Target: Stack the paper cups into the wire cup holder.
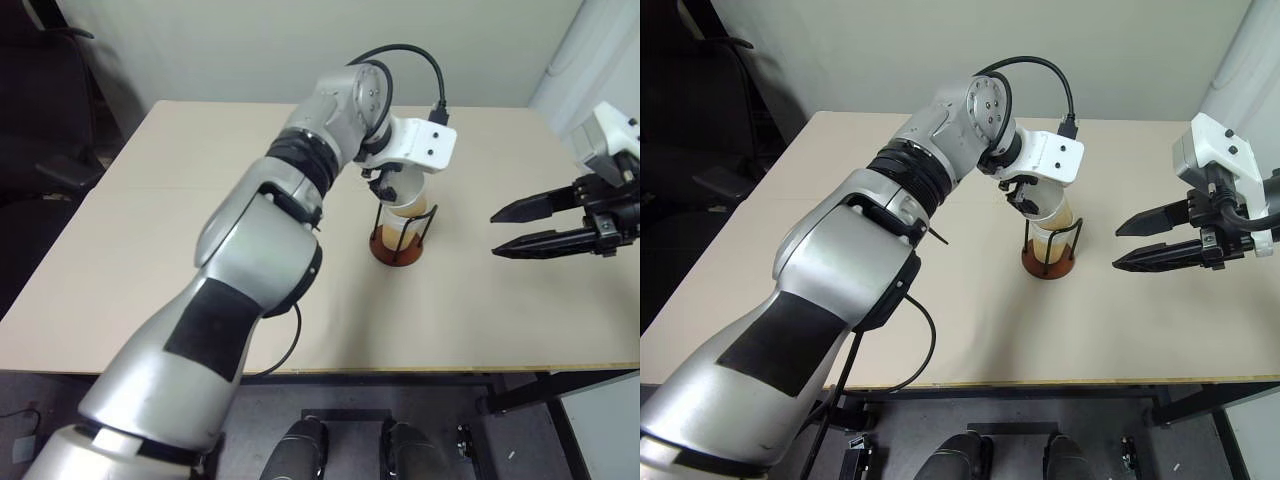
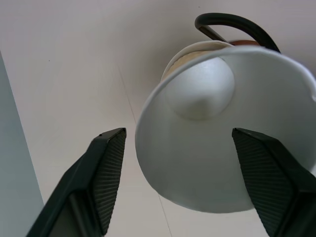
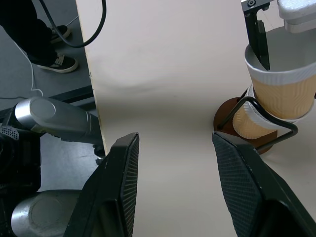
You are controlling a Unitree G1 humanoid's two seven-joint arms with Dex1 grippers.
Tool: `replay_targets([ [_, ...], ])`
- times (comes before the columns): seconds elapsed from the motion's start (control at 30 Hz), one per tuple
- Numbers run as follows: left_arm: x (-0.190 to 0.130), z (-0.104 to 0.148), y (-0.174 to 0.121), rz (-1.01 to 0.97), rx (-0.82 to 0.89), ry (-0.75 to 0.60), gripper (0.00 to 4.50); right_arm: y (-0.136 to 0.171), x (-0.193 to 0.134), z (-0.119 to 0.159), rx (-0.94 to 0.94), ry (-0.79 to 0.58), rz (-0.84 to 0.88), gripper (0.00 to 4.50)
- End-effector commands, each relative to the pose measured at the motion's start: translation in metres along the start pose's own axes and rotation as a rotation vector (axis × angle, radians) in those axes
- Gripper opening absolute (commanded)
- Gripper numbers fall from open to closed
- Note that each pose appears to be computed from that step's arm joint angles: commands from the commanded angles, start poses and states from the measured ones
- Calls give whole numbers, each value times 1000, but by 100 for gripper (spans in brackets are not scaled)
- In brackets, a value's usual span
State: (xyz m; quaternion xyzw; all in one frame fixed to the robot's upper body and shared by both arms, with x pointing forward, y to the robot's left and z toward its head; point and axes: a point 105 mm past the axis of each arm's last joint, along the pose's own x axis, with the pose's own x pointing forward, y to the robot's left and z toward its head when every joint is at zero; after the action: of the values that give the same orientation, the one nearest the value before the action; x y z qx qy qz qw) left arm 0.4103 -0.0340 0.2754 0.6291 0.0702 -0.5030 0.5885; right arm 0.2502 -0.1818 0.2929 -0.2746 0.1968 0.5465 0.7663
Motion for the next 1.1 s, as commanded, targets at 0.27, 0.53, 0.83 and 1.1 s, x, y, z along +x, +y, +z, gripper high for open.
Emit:
replay_targets([
  [0.27,-11,12,24,164,-37,-57,413,0,-11,7,-42,-7,-38,233],
  [0.53,-15,16,29,197,-48,-82,413,0,-11,7,-45,-5,-40,233],
  [0.83,-45,-6,40,288,-186,-239,413,-2,-10,10,-48,-19,-47,233],
  [1.1,-114,-91,23,382,-379,-400,413,0,2,11,-30,-72,-39,233],
])
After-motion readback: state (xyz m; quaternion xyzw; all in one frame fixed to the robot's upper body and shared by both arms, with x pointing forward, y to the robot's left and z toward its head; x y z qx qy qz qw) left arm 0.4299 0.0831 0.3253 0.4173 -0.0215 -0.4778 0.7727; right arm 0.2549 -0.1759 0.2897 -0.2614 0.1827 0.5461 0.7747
